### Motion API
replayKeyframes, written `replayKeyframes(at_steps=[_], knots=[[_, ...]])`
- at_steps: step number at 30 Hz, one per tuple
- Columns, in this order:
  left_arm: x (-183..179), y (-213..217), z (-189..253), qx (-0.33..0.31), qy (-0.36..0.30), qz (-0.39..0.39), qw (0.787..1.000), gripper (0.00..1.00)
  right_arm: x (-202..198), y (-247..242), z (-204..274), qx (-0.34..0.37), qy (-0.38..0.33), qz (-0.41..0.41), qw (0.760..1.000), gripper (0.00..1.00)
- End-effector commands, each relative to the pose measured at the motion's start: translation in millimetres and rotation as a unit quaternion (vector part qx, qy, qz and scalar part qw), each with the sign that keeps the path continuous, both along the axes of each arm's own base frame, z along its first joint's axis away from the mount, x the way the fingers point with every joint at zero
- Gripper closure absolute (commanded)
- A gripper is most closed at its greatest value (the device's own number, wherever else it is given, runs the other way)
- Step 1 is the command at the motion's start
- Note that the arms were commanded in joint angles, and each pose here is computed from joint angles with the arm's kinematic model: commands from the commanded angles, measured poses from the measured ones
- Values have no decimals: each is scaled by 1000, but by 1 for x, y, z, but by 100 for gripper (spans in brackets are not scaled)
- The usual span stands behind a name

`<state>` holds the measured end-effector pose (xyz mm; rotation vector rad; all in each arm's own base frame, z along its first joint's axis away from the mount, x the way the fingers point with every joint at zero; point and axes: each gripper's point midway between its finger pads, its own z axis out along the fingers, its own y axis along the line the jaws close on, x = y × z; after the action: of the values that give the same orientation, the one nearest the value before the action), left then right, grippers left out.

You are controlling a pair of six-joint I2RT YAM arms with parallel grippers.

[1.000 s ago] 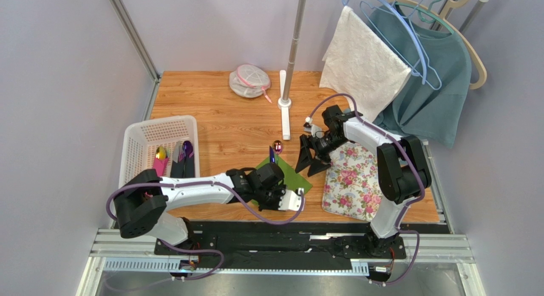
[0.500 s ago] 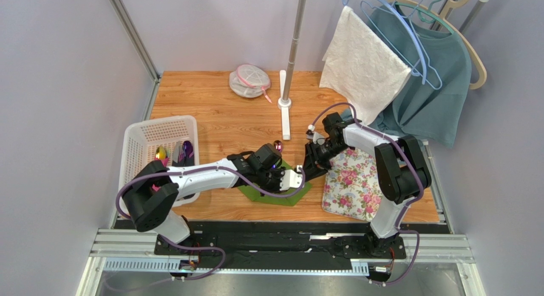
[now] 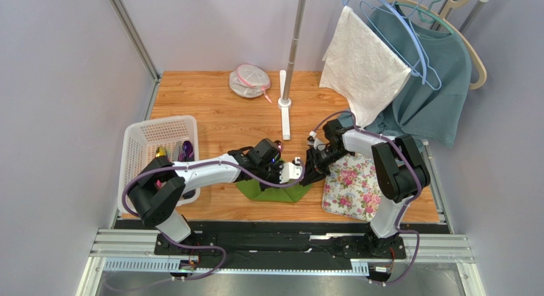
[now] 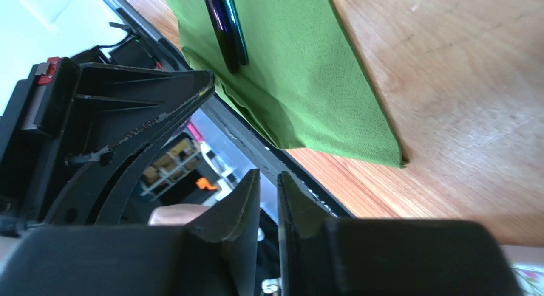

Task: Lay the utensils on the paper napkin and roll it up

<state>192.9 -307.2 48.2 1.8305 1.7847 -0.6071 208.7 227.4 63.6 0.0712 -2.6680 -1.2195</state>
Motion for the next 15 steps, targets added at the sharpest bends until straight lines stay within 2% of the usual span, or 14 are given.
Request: replayKeyframes(at_steps=[1,15], knots=[[17,-13,12,-20,-4,18,1000,95,3,10,10,41,9,-27,999,83],[35,-14,4,2,-13,48,999,96,-10,33,-3,57,43,-12,997,92]])
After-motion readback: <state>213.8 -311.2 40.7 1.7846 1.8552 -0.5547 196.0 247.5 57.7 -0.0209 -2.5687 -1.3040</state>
